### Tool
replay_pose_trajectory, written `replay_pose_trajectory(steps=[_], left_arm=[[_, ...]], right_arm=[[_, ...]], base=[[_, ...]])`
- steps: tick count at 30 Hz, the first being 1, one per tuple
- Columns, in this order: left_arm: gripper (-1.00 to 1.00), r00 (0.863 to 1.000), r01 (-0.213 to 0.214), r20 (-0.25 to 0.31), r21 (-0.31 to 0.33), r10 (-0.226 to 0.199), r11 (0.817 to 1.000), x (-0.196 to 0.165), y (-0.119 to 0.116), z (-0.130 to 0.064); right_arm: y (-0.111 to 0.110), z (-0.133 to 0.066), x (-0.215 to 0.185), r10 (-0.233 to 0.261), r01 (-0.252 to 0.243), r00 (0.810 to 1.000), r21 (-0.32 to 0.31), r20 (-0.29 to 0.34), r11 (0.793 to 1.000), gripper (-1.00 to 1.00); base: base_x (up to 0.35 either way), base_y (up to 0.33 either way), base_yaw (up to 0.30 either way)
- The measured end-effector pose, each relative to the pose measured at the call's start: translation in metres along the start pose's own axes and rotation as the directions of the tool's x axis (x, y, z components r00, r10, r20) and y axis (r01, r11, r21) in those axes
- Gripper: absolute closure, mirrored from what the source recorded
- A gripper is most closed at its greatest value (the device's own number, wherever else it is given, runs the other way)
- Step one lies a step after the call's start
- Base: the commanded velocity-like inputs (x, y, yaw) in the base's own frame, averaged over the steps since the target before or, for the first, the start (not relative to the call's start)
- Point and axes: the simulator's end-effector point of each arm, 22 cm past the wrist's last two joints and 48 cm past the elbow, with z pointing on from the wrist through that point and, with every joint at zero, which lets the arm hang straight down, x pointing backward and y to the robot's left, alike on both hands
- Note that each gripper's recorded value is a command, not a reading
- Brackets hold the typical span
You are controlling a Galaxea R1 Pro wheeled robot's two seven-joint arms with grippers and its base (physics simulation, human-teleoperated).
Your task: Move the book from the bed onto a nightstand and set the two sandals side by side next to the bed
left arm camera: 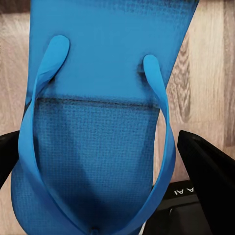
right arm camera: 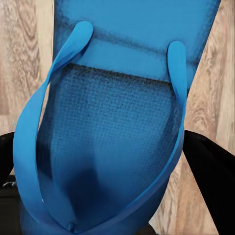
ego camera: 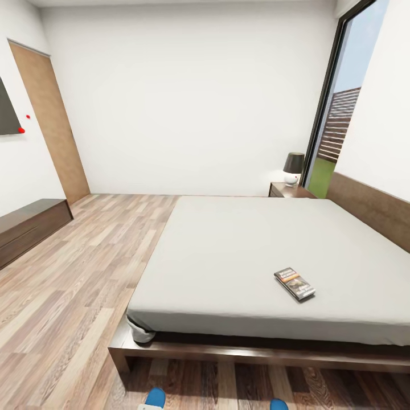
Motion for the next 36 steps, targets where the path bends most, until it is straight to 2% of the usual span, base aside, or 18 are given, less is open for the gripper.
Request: replay_pose_trajectory(steps=[3,5,7,10,14,17,21,27,32,35,36], left_arm=[[1.0,1.0,0.0,0.0,-0.001,0.0,1.0,0.0,0.0,0.0],[1.0,1.0,-0.001,0.001,-0.002,0.001,1.0,0.0,0.0,0.0],[1.0,1.0,-0.001,0.0,-0.002,0.001,1.0,0.0,0.001,0.0],[1.0,1.0,-0.001,0.0,-0.002,0.001,1.0,0.0,0.001,0.0],[1.0,1.0,-0.001,0.0,-0.002,0.001,1.0,0.001,0.001,0.0],[1.0,1.0,-0.001,0.0,-0.002,0.001,1.0,0.001,0.001,0.0],[1.0,1.0,-0.001,0.0,-0.002,0.001,1.0,0.001,0.001,0.0],[1.0,1.0,-0.001,-0.001,-0.003,0.001,1.0,0.001,0.001,0.0],[1.0,1.0,-0.001,0.0,-0.004,0.001,1.0,0.001,0.002,0.0],[1.0,1.0,-0.001,0.0,-0.005,0.001,1.0,0.001,0.002,0.0],[1.0,1.0,-0.001,0.0,-0.005,0.001,1.0,0.001,0.002,0.0]], right_arm=[[-0.011,0.0,0.001,0.0,0.0,1.0,0.051,-0.003,0.999,1.0],[-0.028,-0.002,0.004,0.002,0.0,1.0,0.136,-0.009,0.991,1.0],[-0.038,-0.003,0.006,0.004,-0.002,1.0,0.184,-0.013,0.983,1.0],[-0.043,-0.004,0.011,0.007,0.0,0.999,0.21,-0.032,0.978,1.0],[-0.049,-0.006,0.03,0.029,-0.002,0.993,0.228,-0.118,0.974,1.0],[-0.052,-0.007,0.037,0.046,-0.011,0.988,0.232,-0.146,0.973,1.0],[-0.053,-0.008,0.04,0.054,-0.014,0.985,0.24,-0.162,0.971,1.0],[-0.068,-0.014,0.042,0.056,0.001,0.984,0.319,-0.17,0.948,1.0],[-0.071,-0.015,0.044,0.053,0.01,0.983,0.331,-0.178,0.943,1.0],[-0.078,-0.019,0.044,0.048,0.022,0.982,0.367,-0.18,0.93,1.0],[-0.084,-0.021,0.044,0.046,0.03,0.982,0.397,-0.181,0.917,1.0]], base=[[0.0,0.0,0.0],[0.0,0.0,0.0],[0.0,0.0,0.0],[0.0,0.0,0.0],[0.0,0.0,0.0],[0.0,0.0,0.0],[0.0,0.0,0.0],[0.0,0.0,0.0],[0.0,0.0,0.0],[0.0,0.0,0.0],[0.0,0.0,0.0]])
